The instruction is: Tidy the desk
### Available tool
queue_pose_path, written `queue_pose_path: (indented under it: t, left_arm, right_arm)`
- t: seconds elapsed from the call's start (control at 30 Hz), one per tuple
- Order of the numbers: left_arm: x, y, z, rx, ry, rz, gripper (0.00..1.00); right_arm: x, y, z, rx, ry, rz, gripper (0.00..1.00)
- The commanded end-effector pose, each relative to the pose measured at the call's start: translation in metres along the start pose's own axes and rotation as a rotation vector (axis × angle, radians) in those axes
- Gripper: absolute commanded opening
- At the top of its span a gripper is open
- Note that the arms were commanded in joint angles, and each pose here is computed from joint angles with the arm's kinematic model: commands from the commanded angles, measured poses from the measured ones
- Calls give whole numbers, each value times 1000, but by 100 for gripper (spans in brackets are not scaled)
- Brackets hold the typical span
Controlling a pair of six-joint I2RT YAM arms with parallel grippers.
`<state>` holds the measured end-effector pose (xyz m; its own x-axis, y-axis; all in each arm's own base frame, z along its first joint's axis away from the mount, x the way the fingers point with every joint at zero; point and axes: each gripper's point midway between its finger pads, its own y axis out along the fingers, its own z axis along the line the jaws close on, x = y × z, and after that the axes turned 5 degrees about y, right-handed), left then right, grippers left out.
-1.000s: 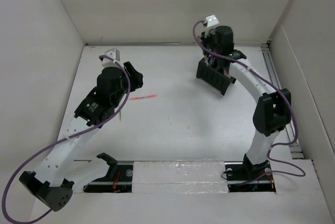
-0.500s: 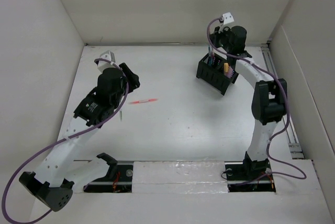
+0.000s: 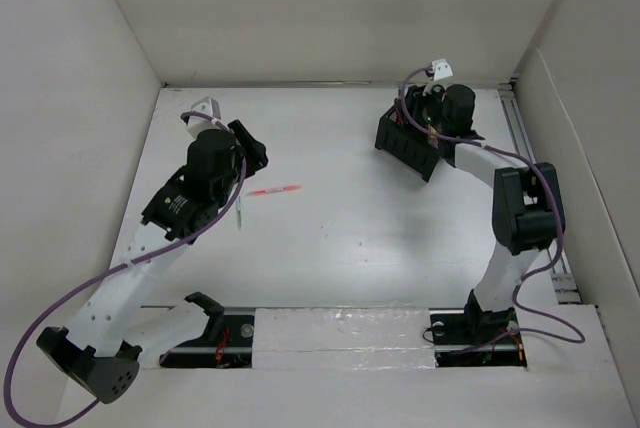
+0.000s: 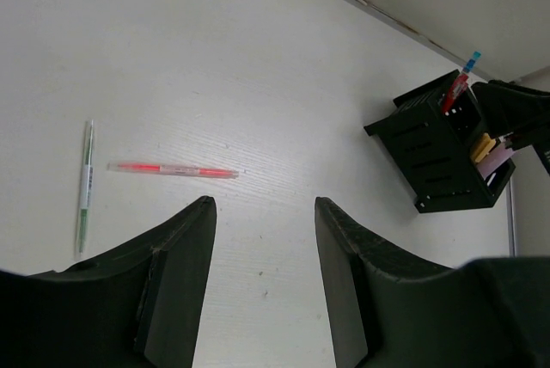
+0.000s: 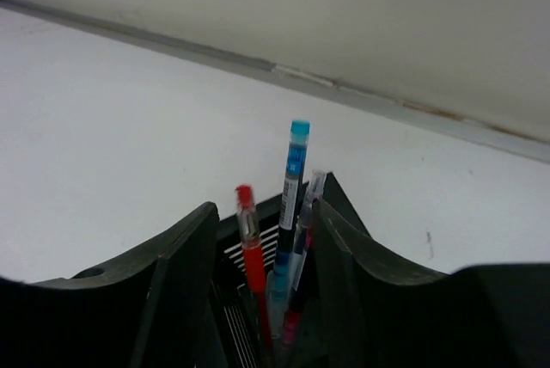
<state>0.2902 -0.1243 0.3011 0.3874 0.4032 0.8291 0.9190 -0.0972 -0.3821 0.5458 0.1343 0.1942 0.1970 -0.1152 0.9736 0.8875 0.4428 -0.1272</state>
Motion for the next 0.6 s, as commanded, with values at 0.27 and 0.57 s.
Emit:
queue_pose_path:
  t: [0.27,0.57]
  left_arm:
    - [38,-10,-24,-88,9,-103,46]
    - [91,-51,-5,-17,-85,-276,46]
  right_arm:
    - [84,-34,87,57,-208,-81,14]
    - [-58,-13,248,541,-424,273,11]
